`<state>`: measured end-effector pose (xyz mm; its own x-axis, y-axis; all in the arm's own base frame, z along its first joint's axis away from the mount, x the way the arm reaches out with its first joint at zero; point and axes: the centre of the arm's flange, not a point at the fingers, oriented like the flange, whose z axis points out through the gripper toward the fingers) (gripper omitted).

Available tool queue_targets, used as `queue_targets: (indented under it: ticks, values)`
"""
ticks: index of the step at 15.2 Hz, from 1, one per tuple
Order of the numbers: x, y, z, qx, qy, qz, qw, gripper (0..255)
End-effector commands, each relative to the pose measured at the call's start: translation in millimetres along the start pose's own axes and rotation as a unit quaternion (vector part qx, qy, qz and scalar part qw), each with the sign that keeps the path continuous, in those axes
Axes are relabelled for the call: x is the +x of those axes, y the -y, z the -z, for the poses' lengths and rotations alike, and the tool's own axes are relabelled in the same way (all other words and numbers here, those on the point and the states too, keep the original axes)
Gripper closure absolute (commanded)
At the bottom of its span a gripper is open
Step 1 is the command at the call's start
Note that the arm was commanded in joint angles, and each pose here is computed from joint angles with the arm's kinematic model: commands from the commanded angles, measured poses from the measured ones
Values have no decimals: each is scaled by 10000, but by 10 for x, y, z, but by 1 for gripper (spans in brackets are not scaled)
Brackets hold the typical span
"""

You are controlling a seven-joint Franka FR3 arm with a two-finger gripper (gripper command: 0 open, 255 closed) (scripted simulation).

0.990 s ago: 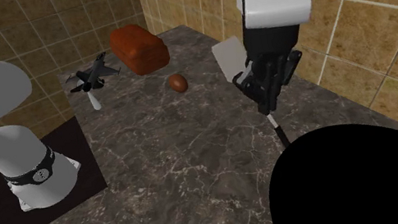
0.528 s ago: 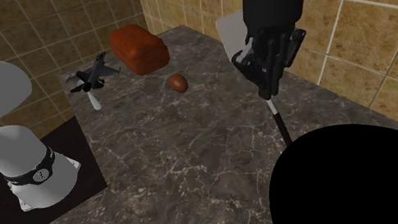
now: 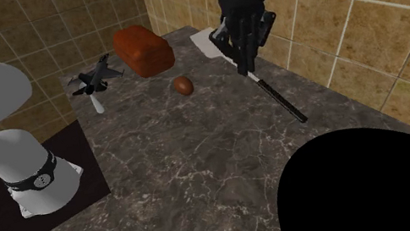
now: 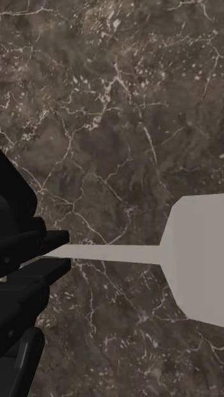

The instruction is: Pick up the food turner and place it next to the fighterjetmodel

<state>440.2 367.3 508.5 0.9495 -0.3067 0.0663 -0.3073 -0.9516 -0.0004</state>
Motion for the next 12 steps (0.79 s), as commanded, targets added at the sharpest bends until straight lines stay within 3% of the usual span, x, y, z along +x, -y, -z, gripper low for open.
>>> queue_targets:
  ticks: [1, 12]
  values:
    - [-261, 43, 21, 0, -1, -6, 10000, 255]
    - [-1687, 301, 117, 0, -1, -6, 10000, 255]
